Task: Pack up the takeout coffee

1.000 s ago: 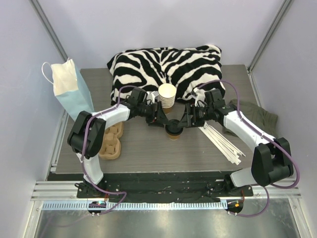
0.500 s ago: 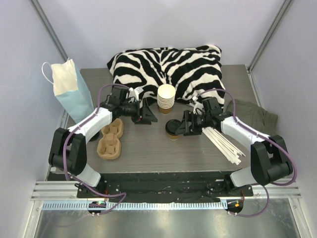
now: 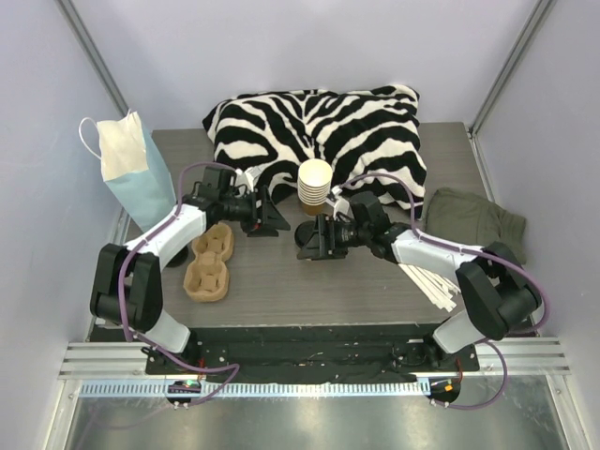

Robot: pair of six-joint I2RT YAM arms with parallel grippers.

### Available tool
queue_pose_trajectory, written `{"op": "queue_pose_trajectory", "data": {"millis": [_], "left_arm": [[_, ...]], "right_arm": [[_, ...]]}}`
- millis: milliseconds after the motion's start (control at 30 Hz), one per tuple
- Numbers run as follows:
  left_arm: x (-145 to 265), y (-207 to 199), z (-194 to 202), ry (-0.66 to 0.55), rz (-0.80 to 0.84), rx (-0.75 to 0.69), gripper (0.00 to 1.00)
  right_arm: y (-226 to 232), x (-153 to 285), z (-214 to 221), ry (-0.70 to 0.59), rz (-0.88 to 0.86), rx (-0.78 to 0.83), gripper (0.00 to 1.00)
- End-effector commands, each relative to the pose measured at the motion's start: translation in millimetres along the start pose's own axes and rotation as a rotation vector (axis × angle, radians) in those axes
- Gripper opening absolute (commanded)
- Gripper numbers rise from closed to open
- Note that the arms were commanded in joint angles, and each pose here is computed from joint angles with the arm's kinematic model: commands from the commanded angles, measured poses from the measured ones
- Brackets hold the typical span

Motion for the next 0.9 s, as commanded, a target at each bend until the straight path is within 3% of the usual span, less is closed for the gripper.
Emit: {"op": "queue_pose_trajectory", "data": {"millis": [0, 100, 267, 300, 400, 500, 667, 867], "left_arm": [[6, -5, -4, -0.047, 0.026, -0.007, 0.63], [7, -6, -9, -0.061, 0.031, -0.014, 0.62], [11, -18, -13, -0.077, 0.058, -0.058, 0.57], [11, -21, -13, -0.076, 0.064, -0.067, 0.55], [0, -30, -9, -0.056, 0.092, -0.097, 0.39], [-15, -41, -8, -0.039, 0.123, -0.116, 0.29], [-36, -57, -13, -0.026, 0.156, -0.146, 0.24], [-58, -31, -4, 0.026, 0.098, -0.07, 0.2]], "right_arm": [[36, -12, -19, -0.062, -0.105, 0.03, 0.73], [47, -6, -21, -0.038, -0.114, 0.04, 0.73], [81, 42, -24, -0.078, -0.17, 0.155, 0.72], [72, 49, -23, -0.068, -0.115, 0.122, 0.71], [63, 64, -37, -0.112, -0.009, 0.172, 0.61], [49, 66, -47, -0.137, 0.072, 0.201, 0.47], [41, 58, -59, -0.139, 0.116, 0.213, 0.36], [50, 56, -69, -0.133, 0.123, 0.249, 0.32]]}}
Point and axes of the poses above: each gripper's point midway between its finger pads, its own x axis back along the fingers, its own y axis along the line the jaws close on, z = x × y, the point moved 2 cm from there along x, back along the fingers, and after that the axes turned 15 degrees about -x, right-handed, at the moved point
